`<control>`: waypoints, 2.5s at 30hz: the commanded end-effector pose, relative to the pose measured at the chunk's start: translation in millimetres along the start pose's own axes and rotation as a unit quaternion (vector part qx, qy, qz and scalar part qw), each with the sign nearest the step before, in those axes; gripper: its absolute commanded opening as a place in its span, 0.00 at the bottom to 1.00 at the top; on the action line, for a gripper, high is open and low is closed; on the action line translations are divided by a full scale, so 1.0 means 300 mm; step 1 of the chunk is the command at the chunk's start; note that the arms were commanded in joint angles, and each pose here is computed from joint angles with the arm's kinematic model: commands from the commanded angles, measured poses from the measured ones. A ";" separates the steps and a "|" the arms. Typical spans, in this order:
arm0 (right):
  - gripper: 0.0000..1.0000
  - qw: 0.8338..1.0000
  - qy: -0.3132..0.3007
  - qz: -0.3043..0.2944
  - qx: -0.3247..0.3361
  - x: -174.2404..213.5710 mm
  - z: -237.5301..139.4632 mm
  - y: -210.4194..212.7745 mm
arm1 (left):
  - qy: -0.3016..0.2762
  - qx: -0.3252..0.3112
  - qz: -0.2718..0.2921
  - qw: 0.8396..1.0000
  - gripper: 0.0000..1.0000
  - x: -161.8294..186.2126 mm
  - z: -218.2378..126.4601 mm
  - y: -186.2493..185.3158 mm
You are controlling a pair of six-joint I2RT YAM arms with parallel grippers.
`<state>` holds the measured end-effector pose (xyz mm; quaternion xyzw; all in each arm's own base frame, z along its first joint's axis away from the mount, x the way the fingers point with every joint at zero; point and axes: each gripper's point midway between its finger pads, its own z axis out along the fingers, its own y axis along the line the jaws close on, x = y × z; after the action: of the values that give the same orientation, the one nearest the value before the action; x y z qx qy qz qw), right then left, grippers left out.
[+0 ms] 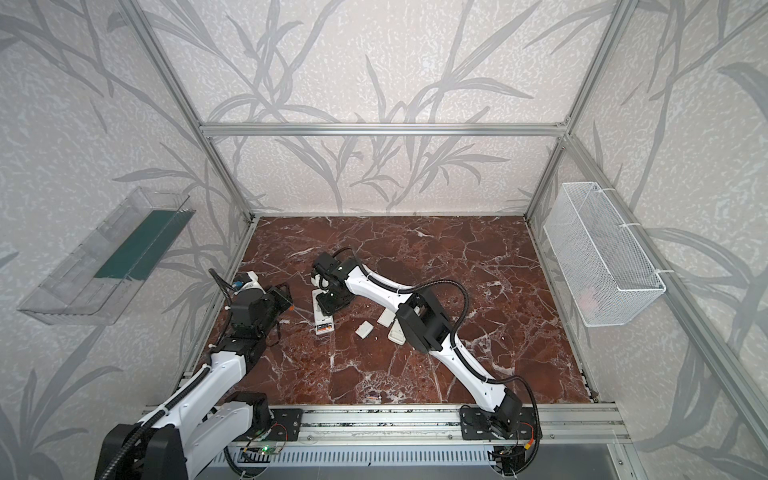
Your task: Unload the batteries from the remote control
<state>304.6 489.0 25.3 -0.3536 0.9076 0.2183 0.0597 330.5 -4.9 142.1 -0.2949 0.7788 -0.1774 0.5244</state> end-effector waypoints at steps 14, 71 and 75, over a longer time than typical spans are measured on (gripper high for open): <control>0.35 0.988 0.152 -0.005 0.038 0.304 0.230 -0.039 | 0.009 0.048 0.003 0.999 0.00 0.016 0.036 -0.048; 0.35 0.989 0.142 0.000 0.033 0.284 0.223 -0.038 | 0.000 0.054 0.029 0.998 0.00 0.031 0.031 -0.056; 0.35 0.990 0.141 0.014 0.017 0.285 0.229 -0.031 | -0.022 0.050 0.040 0.998 0.00 0.039 0.008 -0.041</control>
<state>304.3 490.3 25.7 -0.3541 0.9079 0.2157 0.0613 335.4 -25.6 132.6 -0.2444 0.7841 -0.2013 0.5338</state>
